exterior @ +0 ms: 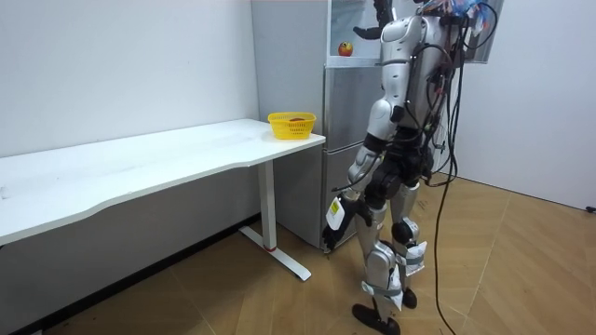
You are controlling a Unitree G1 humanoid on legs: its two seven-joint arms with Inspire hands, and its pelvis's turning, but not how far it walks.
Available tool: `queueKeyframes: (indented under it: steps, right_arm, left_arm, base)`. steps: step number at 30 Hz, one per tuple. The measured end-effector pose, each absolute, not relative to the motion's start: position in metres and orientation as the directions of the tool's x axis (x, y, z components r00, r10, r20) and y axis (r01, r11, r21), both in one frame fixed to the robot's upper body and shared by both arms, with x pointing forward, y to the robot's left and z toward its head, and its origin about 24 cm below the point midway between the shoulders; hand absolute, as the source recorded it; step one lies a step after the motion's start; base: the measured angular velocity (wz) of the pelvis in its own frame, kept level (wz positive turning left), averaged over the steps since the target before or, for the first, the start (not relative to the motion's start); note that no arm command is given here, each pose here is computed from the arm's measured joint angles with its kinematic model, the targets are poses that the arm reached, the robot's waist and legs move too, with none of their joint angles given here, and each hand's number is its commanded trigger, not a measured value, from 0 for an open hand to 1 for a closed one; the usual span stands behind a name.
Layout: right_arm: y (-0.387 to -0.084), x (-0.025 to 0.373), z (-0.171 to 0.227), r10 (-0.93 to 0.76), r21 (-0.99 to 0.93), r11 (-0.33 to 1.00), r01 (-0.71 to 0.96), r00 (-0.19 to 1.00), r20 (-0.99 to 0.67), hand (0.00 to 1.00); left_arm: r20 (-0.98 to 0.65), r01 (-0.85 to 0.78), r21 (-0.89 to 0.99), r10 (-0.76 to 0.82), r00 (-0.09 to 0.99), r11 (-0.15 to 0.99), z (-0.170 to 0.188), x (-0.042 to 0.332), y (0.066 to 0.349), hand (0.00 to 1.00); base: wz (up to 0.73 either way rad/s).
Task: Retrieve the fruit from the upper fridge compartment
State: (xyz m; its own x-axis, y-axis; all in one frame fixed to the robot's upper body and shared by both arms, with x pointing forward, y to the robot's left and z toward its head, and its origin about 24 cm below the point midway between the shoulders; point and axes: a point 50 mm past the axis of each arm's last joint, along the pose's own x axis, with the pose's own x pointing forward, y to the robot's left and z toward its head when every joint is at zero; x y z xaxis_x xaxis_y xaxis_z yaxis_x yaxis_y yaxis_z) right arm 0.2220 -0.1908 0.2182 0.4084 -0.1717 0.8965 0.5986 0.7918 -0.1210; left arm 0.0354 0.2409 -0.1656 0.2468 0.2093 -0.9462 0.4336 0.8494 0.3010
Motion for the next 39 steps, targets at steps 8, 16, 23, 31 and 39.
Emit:
queueKeyframes:
  steps: [8, 16, 23, 31, 39]
  right_arm:
    - [-0.231, 0.23, 0.22, -0.299, -0.052, 0.73, 0.682, 0.388, 0.872, 0.0]
    - [-0.251, 0.244, 0.215, -0.404, -0.018, 0.714, 0.7, 0.432, 0.806, 0.0]
    - [-0.263, 0.267, 0.211, -0.417, -0.091, 0.715, 0.693, 0.528, 0.739, 0.0]
    - [-0.266, 0.284, 0.23, -0.365, -0.134, 0.762, 0.634, 0.59, 0.72, 0.0]
    - [-0.268, 0.299, 0.235, -0.339, -0.149, 0.806, 0.572, 0.654, 0.676, 0.0]
  left_arm:
    - [-0.946, 0.423, 0.299, 0.209, 0.246, 0.855, -0.164, 0.032, 0.244, 0.0]
    - [-0.935, 0.371, 0.322, 0.233, 0.265, 0.871, -0.162, 0.034, 0.25, 0.0]
    - [-0.925, 0.34, 0.342, 0.25, 0.286, 0.876, -0.157, 0.034, 0.256, 0.0]
    - [-0.928, 0.333, 0.337, 0.251, 0.276, 0.88, -0.155, 0.033, 0.258, 0.0]
    - [-0.931, 0.35, 0.335, 0.249, 0.267, 0.875, -0.155, 0.032, 0.259, 0.0]
  base:
    - [-0.01]
    - [0.0]
    - [0.03]
    - [0.05]
    - [0.05]
